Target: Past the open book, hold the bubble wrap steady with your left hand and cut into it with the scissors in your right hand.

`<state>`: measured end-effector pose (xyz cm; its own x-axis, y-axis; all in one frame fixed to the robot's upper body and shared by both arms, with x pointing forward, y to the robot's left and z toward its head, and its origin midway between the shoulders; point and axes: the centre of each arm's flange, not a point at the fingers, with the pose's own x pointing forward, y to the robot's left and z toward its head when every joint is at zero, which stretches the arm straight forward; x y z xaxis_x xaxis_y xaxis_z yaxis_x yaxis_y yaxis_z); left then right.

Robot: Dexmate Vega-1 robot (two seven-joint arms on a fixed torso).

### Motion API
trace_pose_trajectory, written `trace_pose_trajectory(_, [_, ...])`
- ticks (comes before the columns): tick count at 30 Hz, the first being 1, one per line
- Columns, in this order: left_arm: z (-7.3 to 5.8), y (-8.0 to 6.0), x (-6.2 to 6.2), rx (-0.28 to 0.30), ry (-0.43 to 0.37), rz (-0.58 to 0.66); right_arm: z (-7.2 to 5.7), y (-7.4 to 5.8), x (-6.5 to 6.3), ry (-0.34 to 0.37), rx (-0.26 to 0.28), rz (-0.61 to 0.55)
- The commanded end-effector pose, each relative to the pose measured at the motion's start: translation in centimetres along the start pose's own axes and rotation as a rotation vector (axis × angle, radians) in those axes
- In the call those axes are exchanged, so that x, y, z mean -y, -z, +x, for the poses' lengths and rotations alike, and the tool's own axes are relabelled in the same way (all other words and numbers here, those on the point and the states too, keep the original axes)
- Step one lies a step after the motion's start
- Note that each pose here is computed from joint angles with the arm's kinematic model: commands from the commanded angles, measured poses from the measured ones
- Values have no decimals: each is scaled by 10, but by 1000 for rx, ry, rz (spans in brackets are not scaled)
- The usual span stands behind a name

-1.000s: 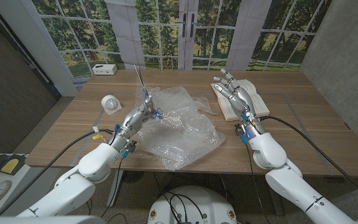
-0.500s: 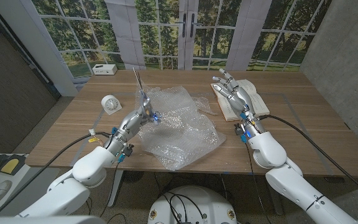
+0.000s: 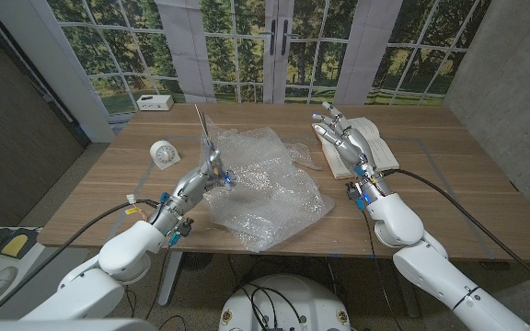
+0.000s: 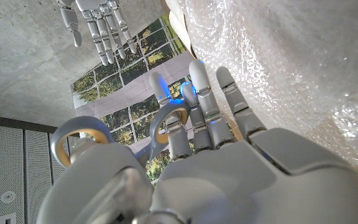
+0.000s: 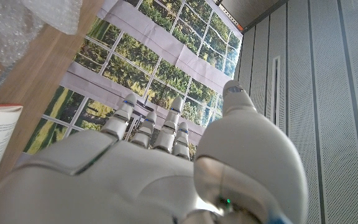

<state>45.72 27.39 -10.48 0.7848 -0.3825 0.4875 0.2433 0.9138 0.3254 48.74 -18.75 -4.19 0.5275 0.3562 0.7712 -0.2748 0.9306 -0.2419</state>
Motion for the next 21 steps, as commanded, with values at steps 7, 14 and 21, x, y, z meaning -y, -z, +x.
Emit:
trace_pose_trajectory(7, [-13,1,-3,-77,7,-12,19,-8,-20,-44,30,-70])
trace_pose_trajectory(14, [-15,-1,0,-100,19,-13,24,-13,-26,-58,24,-131])
trace_pose_trajectory(21, [-18,-2,5,-107,29,-10,23,-10,-30,-70,8,-164])
